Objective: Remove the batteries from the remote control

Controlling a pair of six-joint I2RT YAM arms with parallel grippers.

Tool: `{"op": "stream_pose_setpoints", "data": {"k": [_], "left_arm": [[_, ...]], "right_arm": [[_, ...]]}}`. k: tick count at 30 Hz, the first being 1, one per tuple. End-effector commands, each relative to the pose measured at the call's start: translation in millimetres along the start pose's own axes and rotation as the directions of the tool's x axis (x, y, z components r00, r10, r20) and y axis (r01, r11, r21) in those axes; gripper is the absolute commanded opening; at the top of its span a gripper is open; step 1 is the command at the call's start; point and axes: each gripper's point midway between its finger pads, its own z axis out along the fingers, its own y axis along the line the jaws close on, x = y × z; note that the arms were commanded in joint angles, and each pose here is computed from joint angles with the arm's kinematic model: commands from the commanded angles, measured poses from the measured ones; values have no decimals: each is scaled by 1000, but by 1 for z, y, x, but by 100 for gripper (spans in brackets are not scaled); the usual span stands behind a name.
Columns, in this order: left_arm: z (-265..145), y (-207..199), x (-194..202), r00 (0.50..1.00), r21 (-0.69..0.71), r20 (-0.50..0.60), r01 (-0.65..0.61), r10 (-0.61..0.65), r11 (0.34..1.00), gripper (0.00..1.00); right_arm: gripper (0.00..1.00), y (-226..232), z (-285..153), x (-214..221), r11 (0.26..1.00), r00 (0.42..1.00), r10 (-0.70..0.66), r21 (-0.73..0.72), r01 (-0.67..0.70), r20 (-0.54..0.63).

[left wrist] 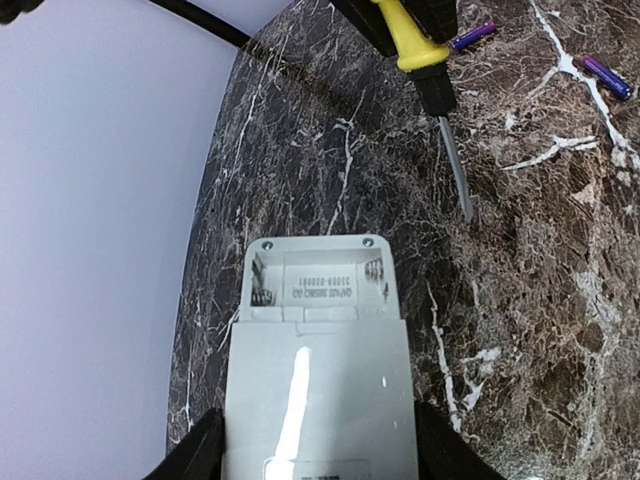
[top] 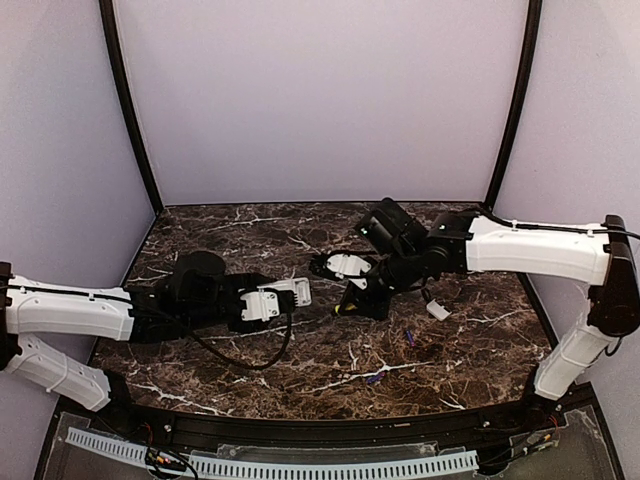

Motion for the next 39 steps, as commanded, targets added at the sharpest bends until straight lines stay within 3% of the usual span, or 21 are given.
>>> {"op": "stream_pose_setpoints", "data": {"k": [1,8,12,18,19,24,30,34,39], "left_arm": [[-1,9,-8,993,0,2,118,-118,993,0],[0,12,-14,951,35,-20,308,-307,951,0],[4,20,-10,884,-10,-52,465,-464,885,0],[15,21,20,670,-178,-122,711,-732,681,0],[15,24,33,608,-259,-137,740,-782,620,0],[4,30,75,455,-482,-154,740,-877,469,0],[-10,20,137,265,-579,-142,759,-954,297,0],[-19,12,169,189,-638,-136,734,-973,232,0],[-20,3,185,170,-649,-128,730,-977,212,0]], "right_arm": [[0,-15,-24,-9,993,991,72,84,-82,114],[0,-39,-37,13,949,959,213,196,-249,187],[0,-59,-46,21,887,918,298,280,-367,260],[0,-82,-59,27,786,860,372,374,-492,349],[0,-84,-60,27,775,852,380,379,-505,359],[0,-93,-64,28,719,814,418,401,-568,404],[0,-94,-67,25,701,783,435,377,-605,445],[0,-94,-66,25,698,774,444,367,-615,451],[0,-93,-65,24,702,773,445,361,-614,452]]}}
